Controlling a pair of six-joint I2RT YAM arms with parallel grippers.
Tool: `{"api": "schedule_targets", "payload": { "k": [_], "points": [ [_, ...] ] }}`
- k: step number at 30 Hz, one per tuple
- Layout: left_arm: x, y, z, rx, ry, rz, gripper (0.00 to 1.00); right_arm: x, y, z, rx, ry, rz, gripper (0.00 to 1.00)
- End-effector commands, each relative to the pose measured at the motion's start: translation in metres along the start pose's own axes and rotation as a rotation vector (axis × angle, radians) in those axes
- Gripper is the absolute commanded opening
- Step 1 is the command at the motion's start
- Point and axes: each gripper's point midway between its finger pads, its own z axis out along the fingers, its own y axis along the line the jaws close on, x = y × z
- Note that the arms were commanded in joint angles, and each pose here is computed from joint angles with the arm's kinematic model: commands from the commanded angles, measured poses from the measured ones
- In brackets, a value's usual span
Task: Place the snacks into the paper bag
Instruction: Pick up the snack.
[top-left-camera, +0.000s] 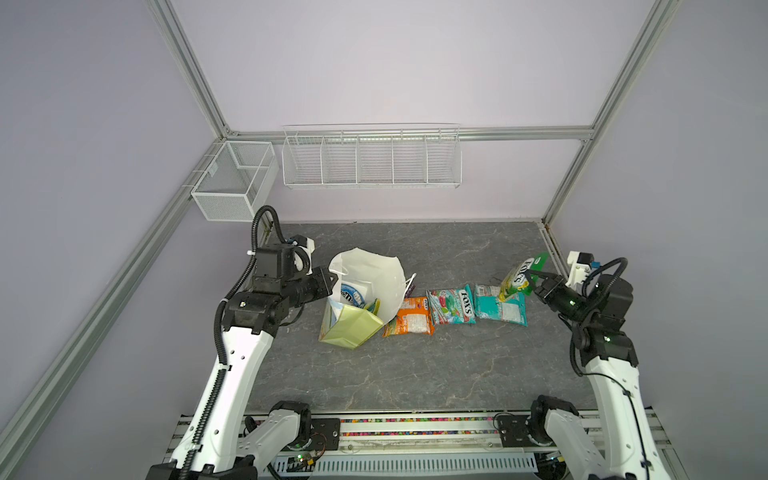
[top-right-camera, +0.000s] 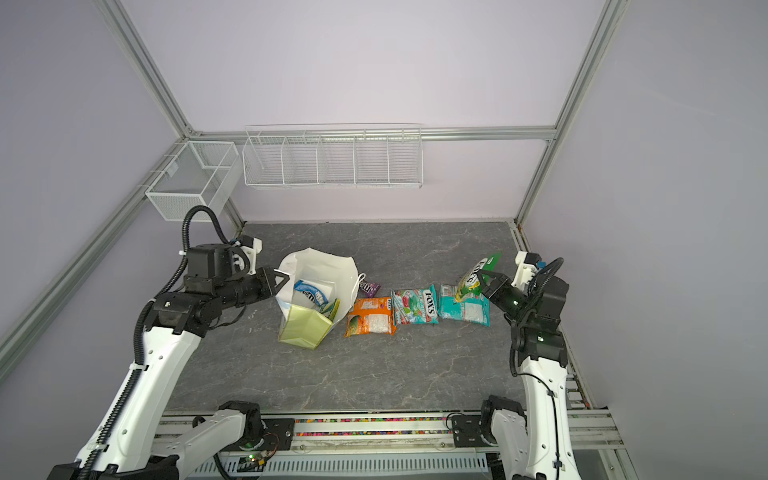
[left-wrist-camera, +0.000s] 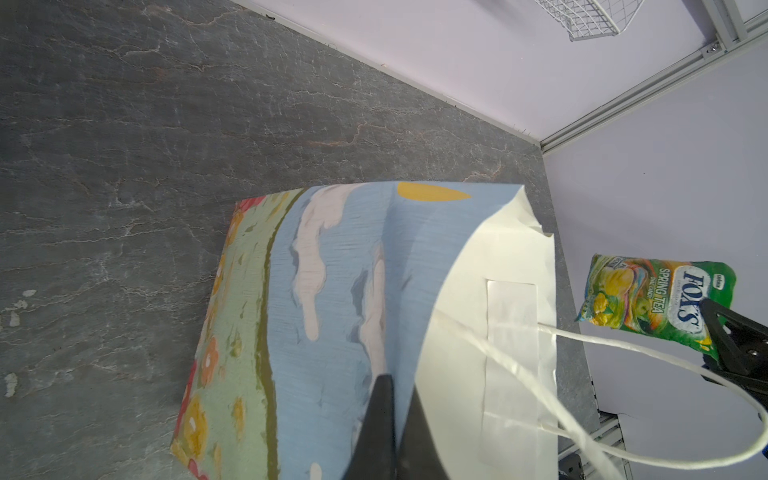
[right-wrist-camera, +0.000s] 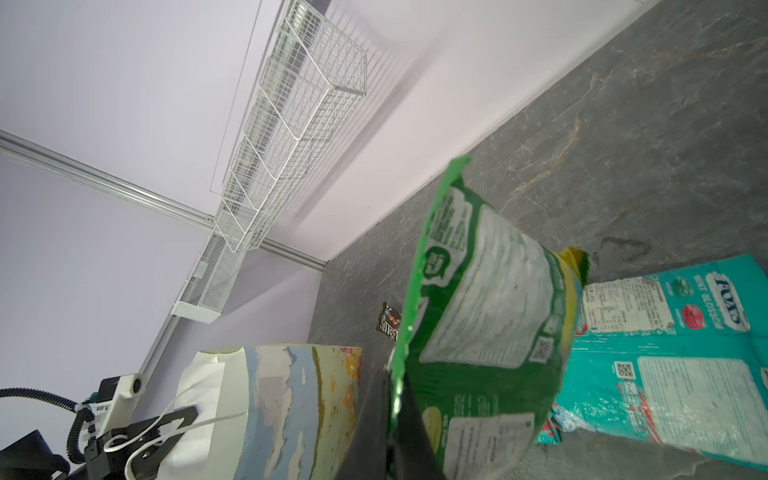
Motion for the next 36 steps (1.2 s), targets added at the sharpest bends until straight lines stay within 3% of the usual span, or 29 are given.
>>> {"api": "schedule_targets", "payload": {
  "k": [1, 21, 36],
  "points": [
    [-0.014, -0.016, -0.015, 0.043, -0.063, 0.016, 0.00, -0.007, 0.023, -0.008, -0.035, -0.011, -0.082, 0.07],
    [-0.015, -0.021, -0.012, 0.046, -0.062, 0.022, 0.00, 0.007, 0.079, -0.012, -0.139, 0.069, -0.218, 0.06],
    [-0.015, -0.023, -0.012, 0.058, -0.064, 0.037, 0.00, 0.031, 0.099, 0.008, -0.201, 0.200, -0.247, 0.07]
  ]
}}
